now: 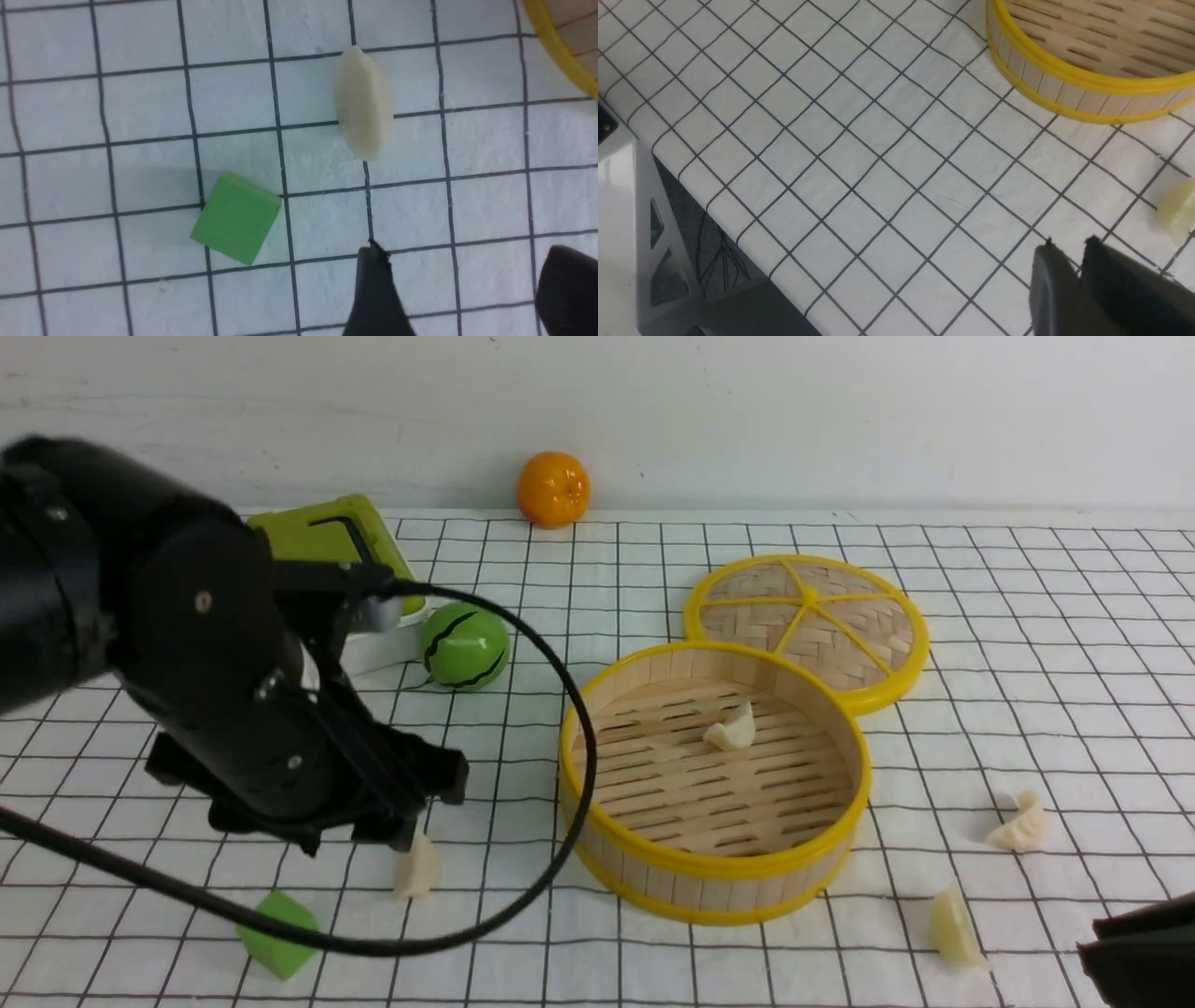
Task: Put the dumplings into the steamer on the table with the white tablecloth.
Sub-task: 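Reach for and grasp a dumpling on the table with the left gripper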
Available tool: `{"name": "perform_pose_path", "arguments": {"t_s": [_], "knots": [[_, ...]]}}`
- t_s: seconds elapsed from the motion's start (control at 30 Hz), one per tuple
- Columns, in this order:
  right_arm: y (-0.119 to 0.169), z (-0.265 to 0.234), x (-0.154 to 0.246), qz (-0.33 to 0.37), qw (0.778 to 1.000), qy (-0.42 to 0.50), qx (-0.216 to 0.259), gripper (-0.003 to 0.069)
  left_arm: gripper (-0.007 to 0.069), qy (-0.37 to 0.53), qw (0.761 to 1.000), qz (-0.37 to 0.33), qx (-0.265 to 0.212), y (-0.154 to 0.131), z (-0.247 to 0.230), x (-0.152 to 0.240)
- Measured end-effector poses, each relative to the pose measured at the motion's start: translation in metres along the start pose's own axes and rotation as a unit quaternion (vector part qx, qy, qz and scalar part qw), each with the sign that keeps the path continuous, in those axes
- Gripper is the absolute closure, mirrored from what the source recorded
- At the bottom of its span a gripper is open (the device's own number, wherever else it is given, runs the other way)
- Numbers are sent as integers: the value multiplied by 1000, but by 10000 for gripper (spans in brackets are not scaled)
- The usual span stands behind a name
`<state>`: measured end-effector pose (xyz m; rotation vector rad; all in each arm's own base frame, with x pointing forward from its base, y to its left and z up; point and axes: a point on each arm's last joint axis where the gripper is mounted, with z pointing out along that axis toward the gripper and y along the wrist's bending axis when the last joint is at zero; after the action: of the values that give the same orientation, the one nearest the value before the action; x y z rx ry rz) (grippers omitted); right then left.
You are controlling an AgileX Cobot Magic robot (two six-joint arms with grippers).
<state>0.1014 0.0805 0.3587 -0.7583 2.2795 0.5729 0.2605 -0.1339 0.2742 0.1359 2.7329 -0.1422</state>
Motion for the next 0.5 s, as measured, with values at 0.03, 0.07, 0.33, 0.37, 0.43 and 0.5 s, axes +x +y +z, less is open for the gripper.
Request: {"name": "perform_pose_path", "arguments": {"t_s": [0.03, 0.07, 0.33, 0.37, 0.43, 0.5], "knots": [[0, 0, 0, 0, 1000, 0, 0, 566, 184, -3, 1000, 0, 2, -1, 7, 0], [0, 0, 0, 0, 1000, 0, 0, 565, 184, -3, 1000, 0, 3, -2, 15, -1], [1, 0, 3, 0, 1000, 16, -5, 556, 184, -4, 1000, -28, 3, -8, 70, -11], [1, 0, 4, 0, 1000, 23, -7, 555, 184, 0, 999, -35, 0, -7, 76, -13], [2, 0, 6, 0, 999, 33, -10, 554, 184, 5, 999, -45, -6, -2, 84, -16], [2, 0, 8, 0, 999, 44, -13, 552, 184, 6, 998, -54, -10, 3, 91, -20]]}}
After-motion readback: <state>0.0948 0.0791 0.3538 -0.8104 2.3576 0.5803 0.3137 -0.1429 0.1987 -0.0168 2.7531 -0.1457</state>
